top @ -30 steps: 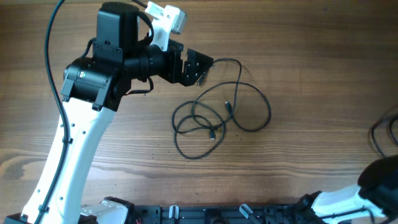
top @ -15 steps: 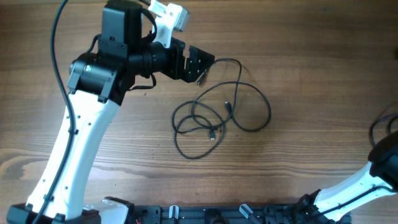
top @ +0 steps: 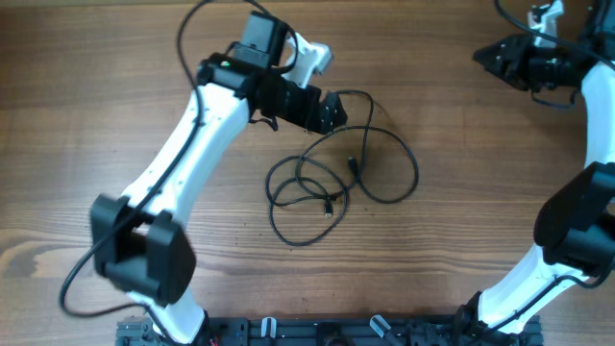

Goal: Untangle cables

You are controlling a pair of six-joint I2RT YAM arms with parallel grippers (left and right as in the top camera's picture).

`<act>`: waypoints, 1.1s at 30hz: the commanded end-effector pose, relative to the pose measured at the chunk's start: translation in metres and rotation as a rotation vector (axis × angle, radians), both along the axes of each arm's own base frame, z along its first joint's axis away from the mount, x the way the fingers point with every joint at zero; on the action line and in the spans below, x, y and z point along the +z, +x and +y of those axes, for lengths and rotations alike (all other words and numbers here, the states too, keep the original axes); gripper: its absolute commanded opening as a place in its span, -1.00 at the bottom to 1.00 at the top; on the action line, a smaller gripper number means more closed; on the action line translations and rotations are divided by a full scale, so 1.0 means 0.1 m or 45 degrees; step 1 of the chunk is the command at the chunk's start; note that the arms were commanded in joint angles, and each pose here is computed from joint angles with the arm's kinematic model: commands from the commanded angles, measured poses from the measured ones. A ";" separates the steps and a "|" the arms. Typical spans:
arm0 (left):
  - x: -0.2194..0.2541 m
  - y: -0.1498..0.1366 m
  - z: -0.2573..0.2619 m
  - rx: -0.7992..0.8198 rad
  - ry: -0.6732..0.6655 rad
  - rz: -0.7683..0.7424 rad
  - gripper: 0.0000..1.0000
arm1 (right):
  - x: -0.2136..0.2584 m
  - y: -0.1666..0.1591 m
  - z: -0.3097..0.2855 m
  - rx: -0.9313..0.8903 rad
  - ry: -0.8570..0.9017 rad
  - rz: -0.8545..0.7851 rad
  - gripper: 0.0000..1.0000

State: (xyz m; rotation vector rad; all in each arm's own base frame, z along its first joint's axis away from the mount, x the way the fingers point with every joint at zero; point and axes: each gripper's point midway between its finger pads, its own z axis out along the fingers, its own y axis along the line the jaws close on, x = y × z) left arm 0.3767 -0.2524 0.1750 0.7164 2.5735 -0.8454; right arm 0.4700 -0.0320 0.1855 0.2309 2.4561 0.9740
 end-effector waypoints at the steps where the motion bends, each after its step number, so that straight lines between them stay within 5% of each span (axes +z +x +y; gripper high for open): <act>1: -0.44 0.09 -0.06 -0.102 0.114 -0.021 0.88 | -0.03 -0.03 0.06 0.027 -0.050 0.014 -0.01; 12: -1.11 0.36 -0.22 -0.256 0.213 -0.149 0.86 | -0.15 -0.10 -0.01 -0.003 -0.143 0.092 0.06; 16: -1.21 0.38 -0.23 -0.250 0.216 -0.133 0.55 | -0.19 -0.10 -0.06 -0.019 -0.179 0.109 0.06; 24: -1.34 0.29 -0.30 -0.259 0.216 -0.079 0.50 | -0.19 -0.10 -0.06 -0.020 -0.182 0.110 0.07; 31: -1.48 0.19 -0.40 -0.297 0.232 -0.043 -0.09 | -0.19 -0.10 -0.06 -0.021 -0.181 0.111 0.08; 33: -1.45 0.21 -0.39 -0.248 0.222 -0.020 -0.78 | -0.19 -0.10 -0.06 -0.023 -0.180 0.113 0.08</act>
